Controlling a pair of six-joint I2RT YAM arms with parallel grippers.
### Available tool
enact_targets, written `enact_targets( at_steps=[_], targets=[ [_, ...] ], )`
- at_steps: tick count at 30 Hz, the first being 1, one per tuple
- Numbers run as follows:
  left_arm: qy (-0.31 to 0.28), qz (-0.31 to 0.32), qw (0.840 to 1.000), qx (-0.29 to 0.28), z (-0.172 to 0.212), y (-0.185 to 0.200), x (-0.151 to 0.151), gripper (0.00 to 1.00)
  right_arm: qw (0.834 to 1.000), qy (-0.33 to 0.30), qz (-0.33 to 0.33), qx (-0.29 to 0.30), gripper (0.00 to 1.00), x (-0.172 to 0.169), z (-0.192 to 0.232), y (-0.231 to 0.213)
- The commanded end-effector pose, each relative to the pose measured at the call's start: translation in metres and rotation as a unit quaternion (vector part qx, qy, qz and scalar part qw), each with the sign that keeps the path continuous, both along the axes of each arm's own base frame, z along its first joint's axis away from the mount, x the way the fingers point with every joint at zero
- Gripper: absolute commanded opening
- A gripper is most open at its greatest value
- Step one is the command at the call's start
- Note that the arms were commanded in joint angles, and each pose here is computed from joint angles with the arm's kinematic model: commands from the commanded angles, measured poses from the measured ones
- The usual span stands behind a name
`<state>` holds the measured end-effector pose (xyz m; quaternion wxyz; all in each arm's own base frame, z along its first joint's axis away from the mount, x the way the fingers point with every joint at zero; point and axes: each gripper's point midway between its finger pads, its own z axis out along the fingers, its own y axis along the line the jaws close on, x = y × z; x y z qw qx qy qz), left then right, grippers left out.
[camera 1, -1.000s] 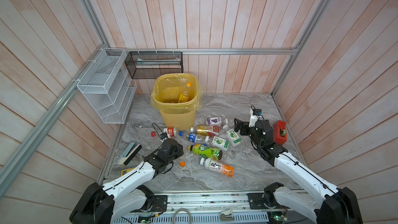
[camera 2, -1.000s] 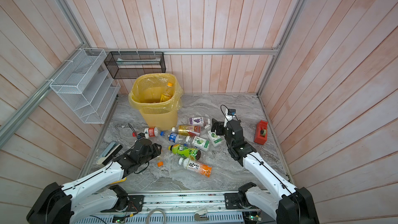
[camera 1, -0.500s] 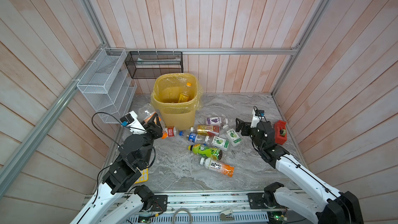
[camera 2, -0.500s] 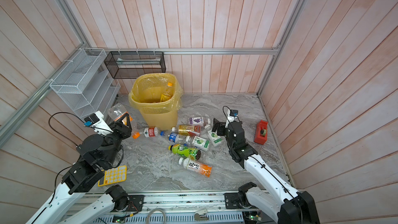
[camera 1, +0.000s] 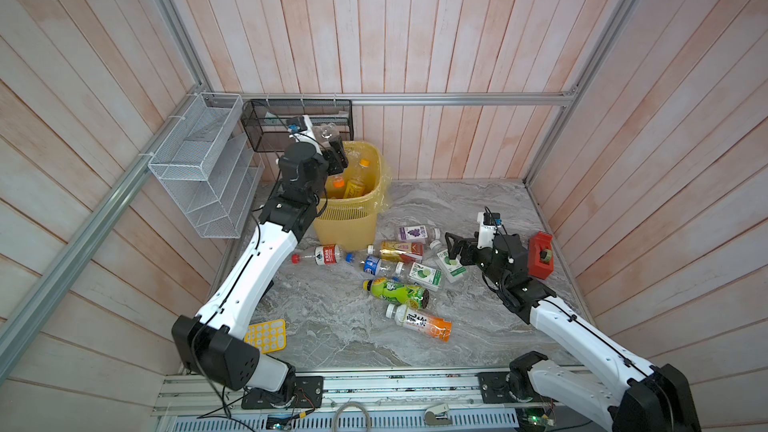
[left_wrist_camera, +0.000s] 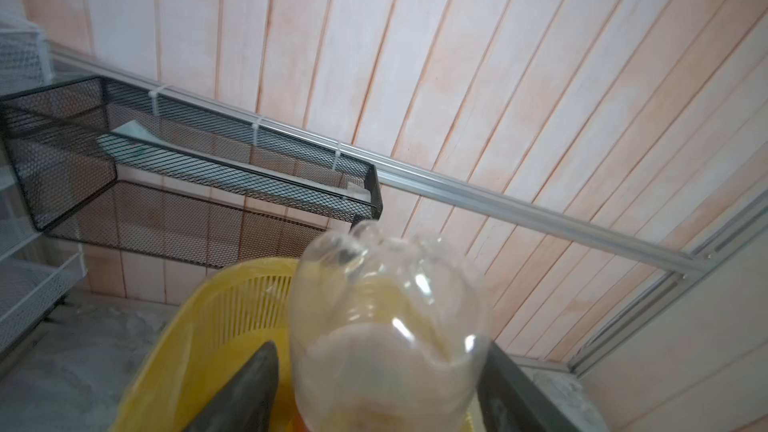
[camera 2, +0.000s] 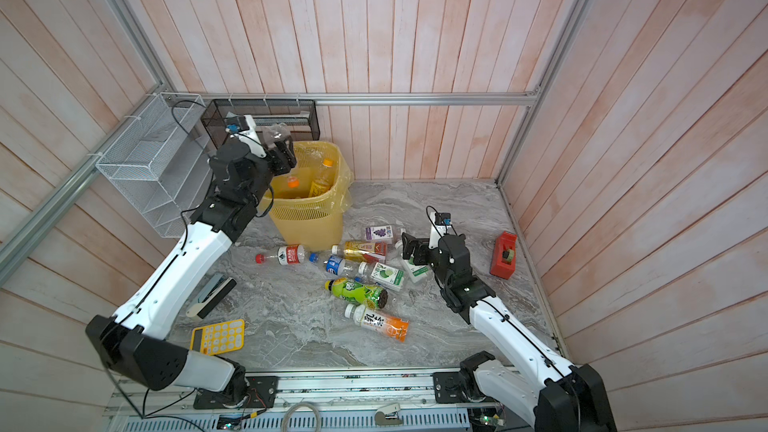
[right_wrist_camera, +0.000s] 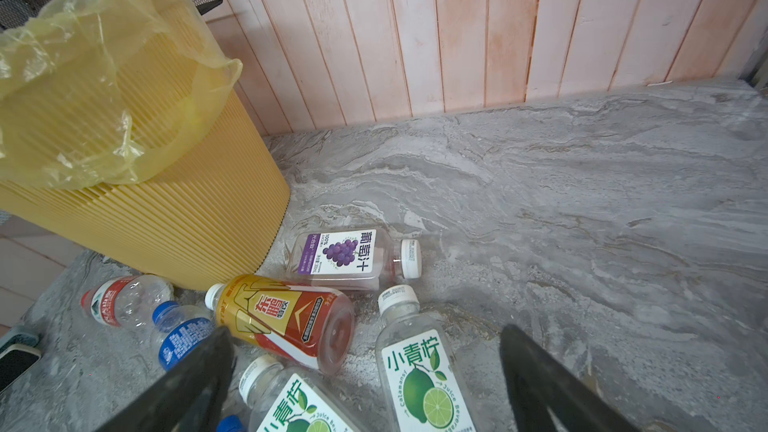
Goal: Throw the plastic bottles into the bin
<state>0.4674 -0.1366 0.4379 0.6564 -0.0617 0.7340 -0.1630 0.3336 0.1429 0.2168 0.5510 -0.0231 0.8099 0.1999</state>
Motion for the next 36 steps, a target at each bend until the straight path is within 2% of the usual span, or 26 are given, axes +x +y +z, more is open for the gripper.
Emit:
enact_targets(
  at_steps=[1,3,7,12,22,29,31,36],
  targets=[
    [0.032,-0.072,0.997,-0.017,-0.002,-0.024,-0.009,1.0,1.0,-0.004,0.01,-0.006,0.99,-0.001,0.006,0.001],
    [0.017,-0.085,0.996,-0.026,0.007,-0.027,-0.017,1.0,1.0,-0.005,0.002,-0.008,0.99,-0.001,0.006,-0.002],
    [-0.05,-0.078,0.996,-0.02,0.027,-0.024,-0.05,1.0,1.0,-0.005,-0.008,-0.012,0.99,-0.001,0.004,-0.006],
    [-0.062,-0.07,0.996,0.004,0.016,-0.022,-0.076,1.0,1.0,0.005,0.004,-0.013,0.99,-0.001,-0.002,-0.001],
    [0.029,-0.089,0.995,0.017,-0.078,-0.025,-0.106,1.0,0.999,0.03,0.044,-0.011,0.99,-0.005,-0.017,0.013],
    [0.077,-0.13,0.987,0.061,-0.135,-0.049,-0.136,1.0,0.999,0.041,0.018,-0.012,0.99,-0.003,-0.025,0.005],
    [0.11,-0.111,0.985,0.068,-0.158,-0.046,-0.14,1.0,0.999,0.046,0.012,-0.01,0.99,-0.003,-0.028,0.004],
    [0.181,-0.029,0.982,0.036,-0.208,-0.014,-0.149,1.0,0.999,0.052,0.004,-0.013,0.99,-0.005,-0.035,0.0]
  ],
)
